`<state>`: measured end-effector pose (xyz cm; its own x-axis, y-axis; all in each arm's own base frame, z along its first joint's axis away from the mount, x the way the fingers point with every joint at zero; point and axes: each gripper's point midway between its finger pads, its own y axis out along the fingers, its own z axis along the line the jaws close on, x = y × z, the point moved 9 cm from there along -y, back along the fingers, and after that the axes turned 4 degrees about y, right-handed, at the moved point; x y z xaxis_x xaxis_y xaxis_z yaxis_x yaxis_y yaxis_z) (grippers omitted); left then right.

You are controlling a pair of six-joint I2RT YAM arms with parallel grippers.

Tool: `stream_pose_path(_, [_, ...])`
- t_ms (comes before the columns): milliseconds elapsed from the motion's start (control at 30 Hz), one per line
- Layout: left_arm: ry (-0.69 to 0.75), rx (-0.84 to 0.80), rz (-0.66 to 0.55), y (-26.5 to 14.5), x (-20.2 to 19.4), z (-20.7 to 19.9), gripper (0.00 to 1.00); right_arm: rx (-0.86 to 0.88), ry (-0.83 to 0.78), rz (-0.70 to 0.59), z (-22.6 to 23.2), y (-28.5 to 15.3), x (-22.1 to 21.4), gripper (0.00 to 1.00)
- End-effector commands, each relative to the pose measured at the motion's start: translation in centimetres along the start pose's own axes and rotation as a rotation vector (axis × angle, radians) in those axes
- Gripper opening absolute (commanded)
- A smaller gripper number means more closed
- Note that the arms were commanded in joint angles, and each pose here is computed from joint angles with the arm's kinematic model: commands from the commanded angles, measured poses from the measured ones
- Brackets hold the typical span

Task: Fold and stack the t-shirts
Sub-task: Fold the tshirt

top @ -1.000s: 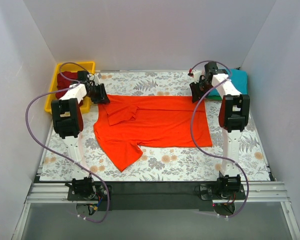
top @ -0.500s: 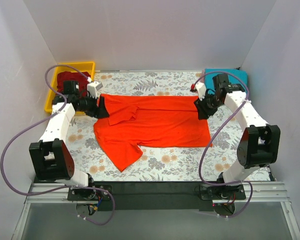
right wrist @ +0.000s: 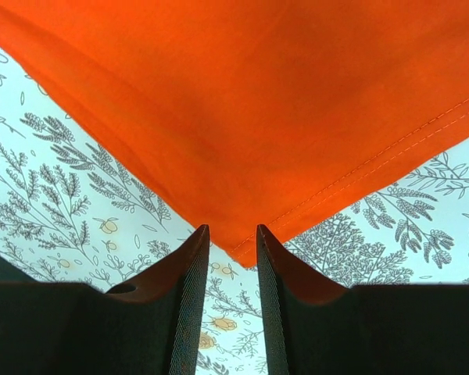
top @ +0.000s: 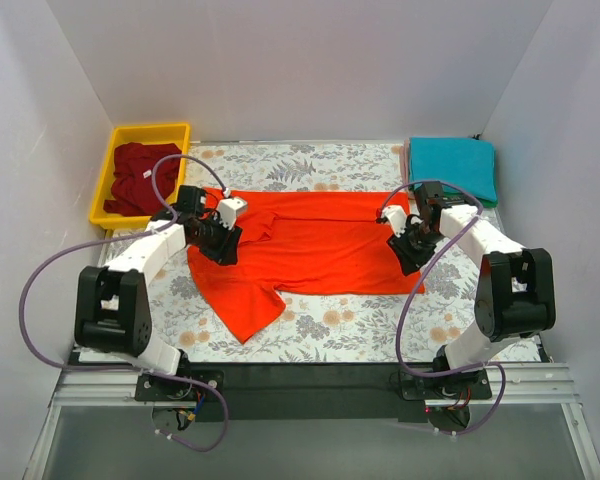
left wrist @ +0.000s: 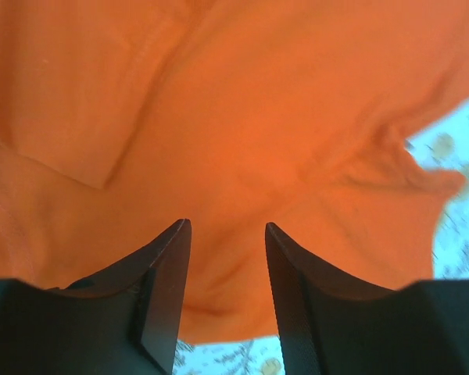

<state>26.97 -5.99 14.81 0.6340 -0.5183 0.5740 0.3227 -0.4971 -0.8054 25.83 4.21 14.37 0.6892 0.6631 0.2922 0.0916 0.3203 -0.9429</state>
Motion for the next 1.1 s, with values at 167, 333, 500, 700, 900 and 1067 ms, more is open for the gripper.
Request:
stream_pose_path(167, [-0.038, 0.25, 0.046, 2.5, 2.5, 4.9, 0.39, -0.027, 0.011, -0.125, 0.0, -1.9, 2.8, 0.34])
stream_pose_path(333, [-0.079, 0.255, 0.06, 3.1, 2.0, 5.2, 0.35, 0.066, -0.015, -0.281, 2.2, -3.3, 11.7, 0.29])
stream_pose_path(500, [-0.234, 0.19, 0.059, 3.5, 1.3, 5.5, 0.34, 0.272, 0.061, -0.385, 4.9, -0.1, 21.2, 0.24])
stream_pose_path(700, [-0.42, 0.142, 0.019, 2.7, 1.1, 6.4, 0.35, 0.318, -0.002, -0.407, 9.9, 5.5, 27.4, 0.28])
stream_pose_path(900, [-0.503, 0.091, 0.012, 2.9, 1.0, 6.3, 0.36, 0.324, 0.002, -0.391, 12.9, 10.2, 29.5, 0.32])
stream_pose_path(1067, [-0.529, 0.069, 0.002, 3.2, 1.3, 6.3, 0.38, 0.307, 0.037, -0.372, 13.3, 12.6, 29.9, 0.35])
